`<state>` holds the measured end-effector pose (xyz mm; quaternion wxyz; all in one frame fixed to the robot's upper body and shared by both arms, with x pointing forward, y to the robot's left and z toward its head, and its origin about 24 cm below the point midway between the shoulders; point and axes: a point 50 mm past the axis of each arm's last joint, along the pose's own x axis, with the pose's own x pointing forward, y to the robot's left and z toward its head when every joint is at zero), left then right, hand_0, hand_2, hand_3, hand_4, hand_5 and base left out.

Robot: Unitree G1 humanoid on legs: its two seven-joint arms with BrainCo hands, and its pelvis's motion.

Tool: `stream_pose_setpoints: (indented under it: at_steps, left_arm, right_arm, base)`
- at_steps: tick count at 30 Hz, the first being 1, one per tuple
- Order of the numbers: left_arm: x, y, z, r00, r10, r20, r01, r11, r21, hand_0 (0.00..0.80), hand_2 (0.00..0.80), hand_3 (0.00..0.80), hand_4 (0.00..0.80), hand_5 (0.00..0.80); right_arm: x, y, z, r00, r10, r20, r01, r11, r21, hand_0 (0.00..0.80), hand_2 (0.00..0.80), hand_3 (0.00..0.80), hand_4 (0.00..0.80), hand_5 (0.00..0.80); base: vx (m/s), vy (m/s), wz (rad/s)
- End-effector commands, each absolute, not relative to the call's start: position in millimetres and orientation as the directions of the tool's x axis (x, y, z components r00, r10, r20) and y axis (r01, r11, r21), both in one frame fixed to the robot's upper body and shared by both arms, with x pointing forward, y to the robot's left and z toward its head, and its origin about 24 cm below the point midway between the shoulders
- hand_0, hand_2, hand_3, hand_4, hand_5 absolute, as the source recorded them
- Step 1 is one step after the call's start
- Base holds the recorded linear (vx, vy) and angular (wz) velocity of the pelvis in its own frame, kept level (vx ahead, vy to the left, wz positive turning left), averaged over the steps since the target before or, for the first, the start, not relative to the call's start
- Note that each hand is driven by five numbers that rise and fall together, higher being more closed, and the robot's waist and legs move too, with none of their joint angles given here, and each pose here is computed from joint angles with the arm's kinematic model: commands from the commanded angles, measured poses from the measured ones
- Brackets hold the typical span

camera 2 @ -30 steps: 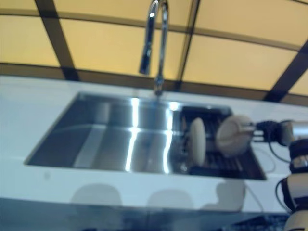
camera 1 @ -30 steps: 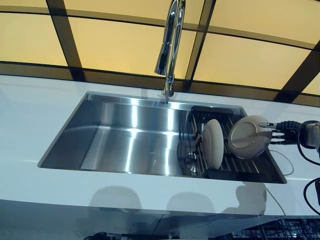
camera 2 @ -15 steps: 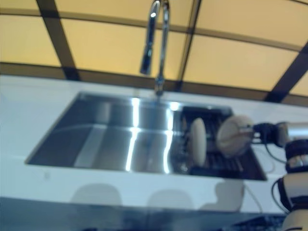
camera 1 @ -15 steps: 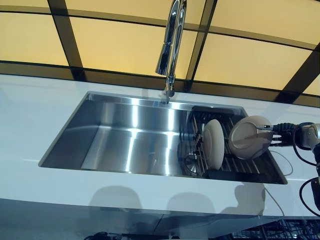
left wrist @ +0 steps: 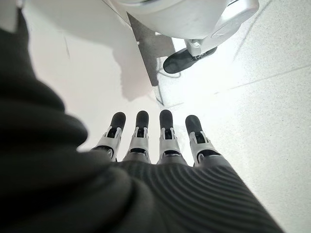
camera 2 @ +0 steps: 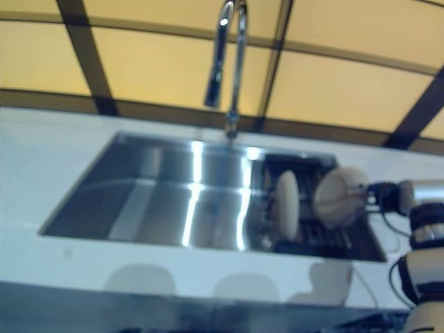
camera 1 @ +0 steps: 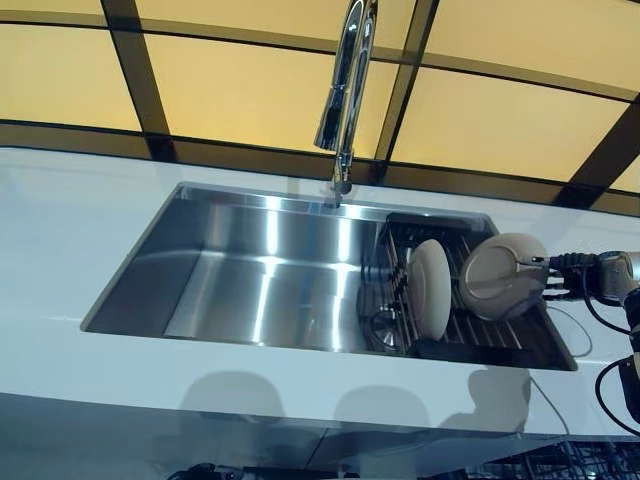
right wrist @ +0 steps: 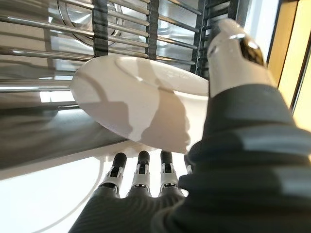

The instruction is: Take plates into dishwasher

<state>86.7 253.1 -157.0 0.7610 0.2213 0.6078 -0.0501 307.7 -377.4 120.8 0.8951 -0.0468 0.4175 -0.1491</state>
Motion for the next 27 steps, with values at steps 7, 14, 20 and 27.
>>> stream_pose_setpoints:
  at_steps: [7, 14, 20, 27]
  left_arm:
    - [111.5, 253.4, -150.9, 0.315, 0.188, -0.93, 0.386, 0.87, 0.307, 0.0, 0.0, 0.0, 0.0, 0.0]
    - [110.6, 254.1, -150.9, 0.315, 0.191, -0.93, 0.386, 0.869, 0.309, 0.0, 0.0, 0.0, 0.0, 0.0]
    - [110.9, 253.9, -150.9, 0.314, 0.192, -0.93, 0.388, 0.868, 0.31, 0.0, 0.0, 0.0, 0.0, 0.0]
    - [111.4, 252.9, -151.0, 0.315, 0.19, -0.93, 0.386, 0.869, 0.308, 0.0, 0.0, 0.0, 0.0, 0.0]
  right_arm:
    - [327.1, -375.9, 161.9, 0.691, -0.358, -0.628, 0.253, 0.934, -0.254, 0.489, 0.489, 0.489, 0.489, 0.489]
    - [327.5, -377.3, 164.9, 0.699, -0.378, -0.607, 0.272, 0.926, -0.263, 0.8, 0.8, 0.8, 0.8, 0.8]
    - [327.9, -378.2, 166.2, 0.702, -0.393, -0.594, 0.287, 0.919, -0.27, 0.8, 0.8, 0.8, 0.8, 0.8]
    - [330.5, -377.0, 170.1, 0.723, -0.403, -0.56, 0.31, 0.915, -0.259, 0.8, 0.8, 0.8, 0.8, 0.8]
  base:
    - [-0.003, 0.002, 0.02]
    - [0.0, 0.0, 0.0]
    - [0.0, 0.0, 0.0]
    - [0.0, 0.0, 0.0]
